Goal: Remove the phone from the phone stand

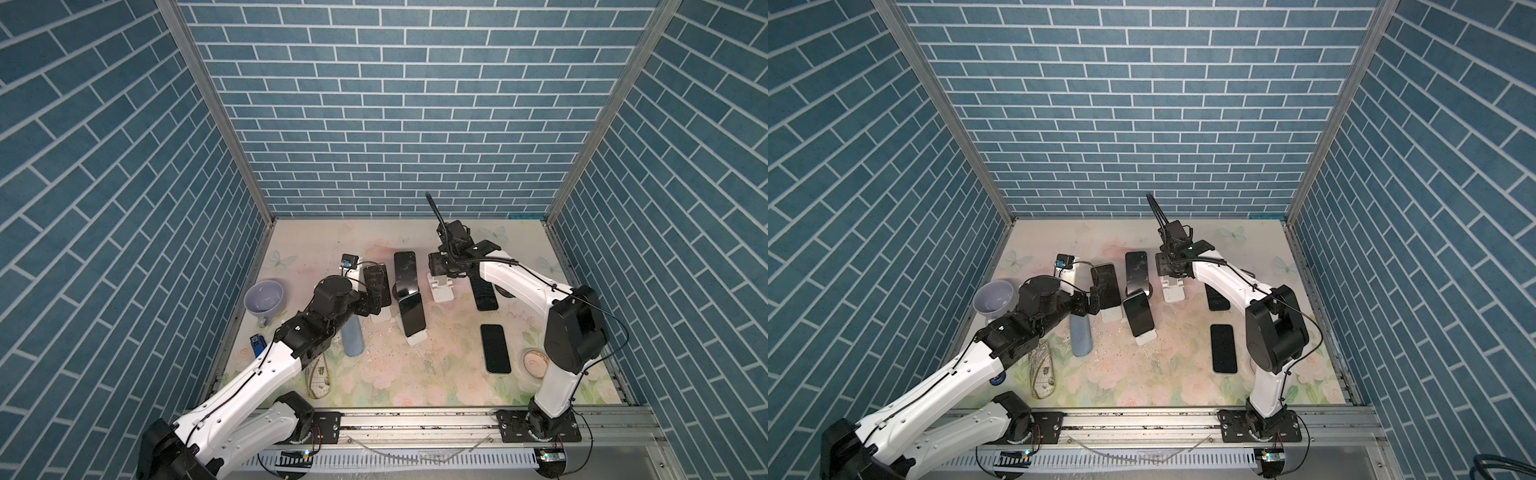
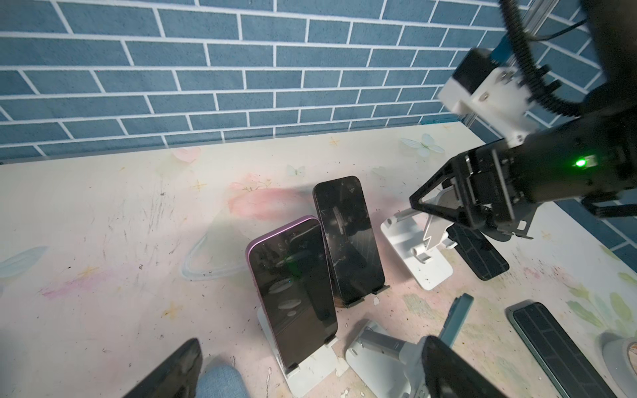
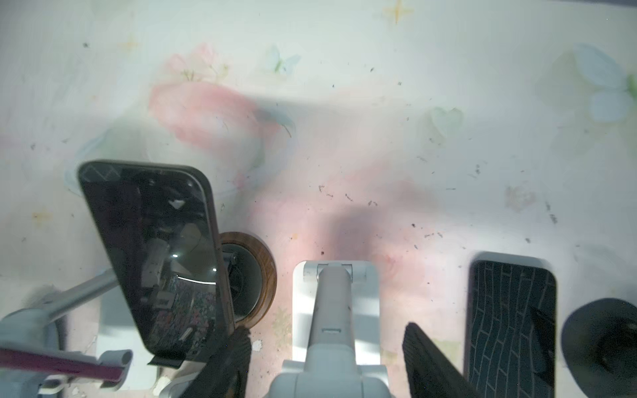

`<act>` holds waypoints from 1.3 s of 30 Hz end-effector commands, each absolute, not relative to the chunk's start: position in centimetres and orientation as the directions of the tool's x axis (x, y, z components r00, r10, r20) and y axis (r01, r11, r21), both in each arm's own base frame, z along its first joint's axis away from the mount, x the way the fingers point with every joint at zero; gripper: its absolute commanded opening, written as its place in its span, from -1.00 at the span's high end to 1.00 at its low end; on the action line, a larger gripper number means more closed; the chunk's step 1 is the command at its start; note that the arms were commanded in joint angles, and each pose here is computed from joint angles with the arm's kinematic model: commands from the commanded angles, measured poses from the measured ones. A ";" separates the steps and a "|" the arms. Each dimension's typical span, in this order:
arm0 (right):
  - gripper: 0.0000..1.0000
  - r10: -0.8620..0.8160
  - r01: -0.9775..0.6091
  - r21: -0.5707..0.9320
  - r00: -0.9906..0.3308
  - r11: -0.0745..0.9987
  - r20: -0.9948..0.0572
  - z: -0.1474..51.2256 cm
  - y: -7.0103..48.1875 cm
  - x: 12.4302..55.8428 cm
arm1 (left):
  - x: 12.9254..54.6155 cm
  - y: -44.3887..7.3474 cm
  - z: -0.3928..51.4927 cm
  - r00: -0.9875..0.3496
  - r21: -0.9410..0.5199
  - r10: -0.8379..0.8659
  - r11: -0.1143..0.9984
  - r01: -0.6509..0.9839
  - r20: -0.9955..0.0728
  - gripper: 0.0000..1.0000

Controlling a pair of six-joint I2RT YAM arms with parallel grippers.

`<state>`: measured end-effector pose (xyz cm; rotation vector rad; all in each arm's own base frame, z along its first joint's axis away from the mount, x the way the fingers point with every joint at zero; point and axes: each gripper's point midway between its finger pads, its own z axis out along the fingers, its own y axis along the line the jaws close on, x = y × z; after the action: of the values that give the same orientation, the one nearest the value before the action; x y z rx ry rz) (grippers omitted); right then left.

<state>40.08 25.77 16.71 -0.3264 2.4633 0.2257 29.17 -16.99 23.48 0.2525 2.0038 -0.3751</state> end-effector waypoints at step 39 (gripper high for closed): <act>-0.05 0.335 0.419 -0.034 -0.770 0.907 -0.542 14.2 -0.5 28.7 | 29.2 -17.2 24.7 -0.401 -0.144 0.014 0.921 0.361 -0.916 -0.99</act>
<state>28.62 0.10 14.67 0.4553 2.5693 -0.2232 29.11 -16.99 24.25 0.2617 1.9722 -0.3788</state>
